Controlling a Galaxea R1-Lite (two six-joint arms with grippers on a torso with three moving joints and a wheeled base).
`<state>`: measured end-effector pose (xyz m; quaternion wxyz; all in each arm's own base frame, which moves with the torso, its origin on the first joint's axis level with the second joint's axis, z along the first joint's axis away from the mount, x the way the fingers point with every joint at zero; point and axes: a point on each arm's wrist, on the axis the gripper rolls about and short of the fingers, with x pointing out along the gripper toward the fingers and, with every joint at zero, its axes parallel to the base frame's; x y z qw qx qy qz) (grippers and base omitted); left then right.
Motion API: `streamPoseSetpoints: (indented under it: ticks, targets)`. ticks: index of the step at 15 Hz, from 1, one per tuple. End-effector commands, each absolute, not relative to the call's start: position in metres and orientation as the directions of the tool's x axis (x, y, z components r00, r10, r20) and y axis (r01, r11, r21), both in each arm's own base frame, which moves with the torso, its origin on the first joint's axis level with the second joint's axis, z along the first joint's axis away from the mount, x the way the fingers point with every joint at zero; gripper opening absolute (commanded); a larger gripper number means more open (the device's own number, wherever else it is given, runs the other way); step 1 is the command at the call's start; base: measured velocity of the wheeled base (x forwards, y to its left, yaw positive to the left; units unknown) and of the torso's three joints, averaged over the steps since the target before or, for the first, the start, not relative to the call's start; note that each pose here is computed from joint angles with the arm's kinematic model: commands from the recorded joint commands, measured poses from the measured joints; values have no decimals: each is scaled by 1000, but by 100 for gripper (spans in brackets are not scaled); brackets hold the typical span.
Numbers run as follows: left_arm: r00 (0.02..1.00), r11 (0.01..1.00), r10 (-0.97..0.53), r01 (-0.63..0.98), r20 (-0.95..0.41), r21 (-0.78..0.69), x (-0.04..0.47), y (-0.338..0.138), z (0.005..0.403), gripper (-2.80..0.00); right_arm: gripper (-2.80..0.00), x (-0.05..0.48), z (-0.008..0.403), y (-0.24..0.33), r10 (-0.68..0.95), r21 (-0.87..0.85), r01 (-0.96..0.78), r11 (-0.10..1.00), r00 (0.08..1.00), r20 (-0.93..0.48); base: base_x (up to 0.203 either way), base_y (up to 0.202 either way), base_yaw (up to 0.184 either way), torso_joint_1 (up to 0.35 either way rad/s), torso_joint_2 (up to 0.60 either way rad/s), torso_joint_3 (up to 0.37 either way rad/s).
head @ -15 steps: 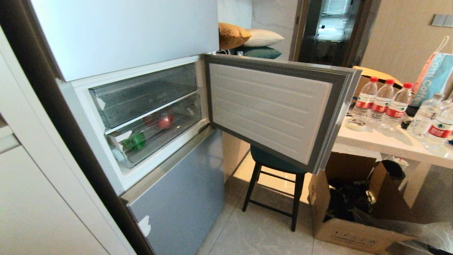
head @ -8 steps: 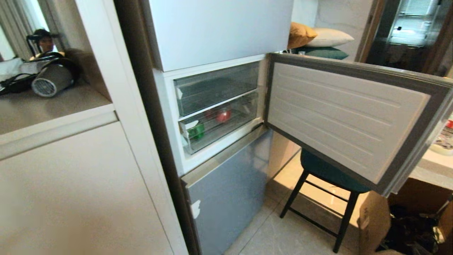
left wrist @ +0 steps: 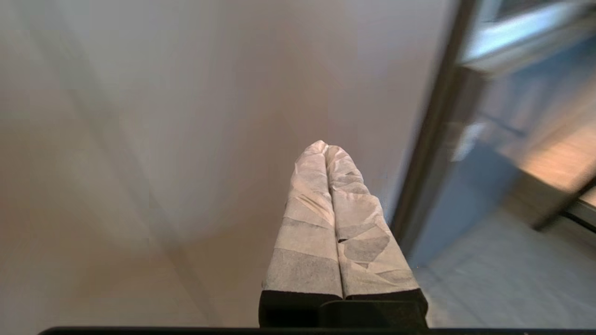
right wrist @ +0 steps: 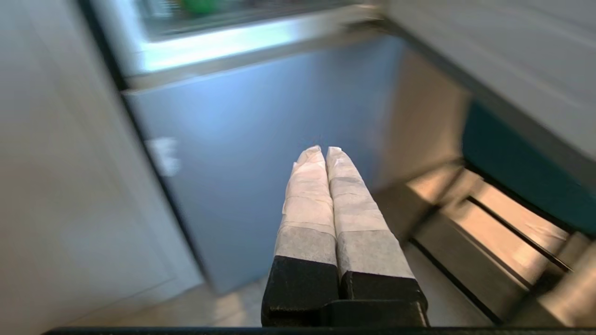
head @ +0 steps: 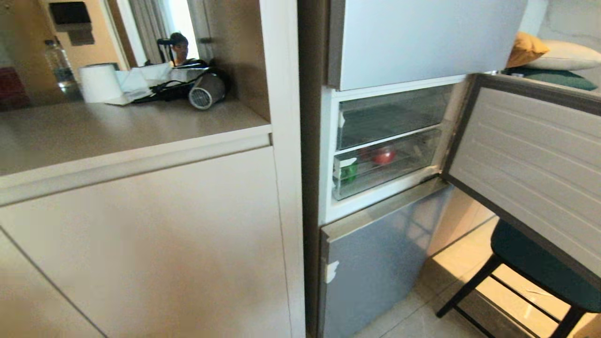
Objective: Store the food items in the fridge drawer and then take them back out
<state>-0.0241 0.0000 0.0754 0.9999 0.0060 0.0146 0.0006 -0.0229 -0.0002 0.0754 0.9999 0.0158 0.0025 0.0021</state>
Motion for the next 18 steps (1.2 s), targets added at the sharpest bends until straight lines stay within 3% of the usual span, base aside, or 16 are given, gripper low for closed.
streamPoseSetpoints:
  ticks: [1, 10, 18]
  targets:
    - [1000, 1000, 2, -1, -30, 13, -24, 0, 75, -280, -280, -23, 75, 0, 5, 32, -4, 999, 1000, -6, -1, -7, 179, 5, 0, 0]
    - [1000, 1000, 2, -1, -31, 13, -24, 0, 75, -280, -280, -23, 75, 0, 5, 31, -4, 1000, 1000, -6, 1, -6, 165, 4, 2, 3]
    - [1000, 1000, 2, -1, -29, 14, -24, 0, 75, -280, -280, -23, 75, 0, 5, 17, -5, 1000, 1000, -6, 0, 0, 9, 0, 0, 0]
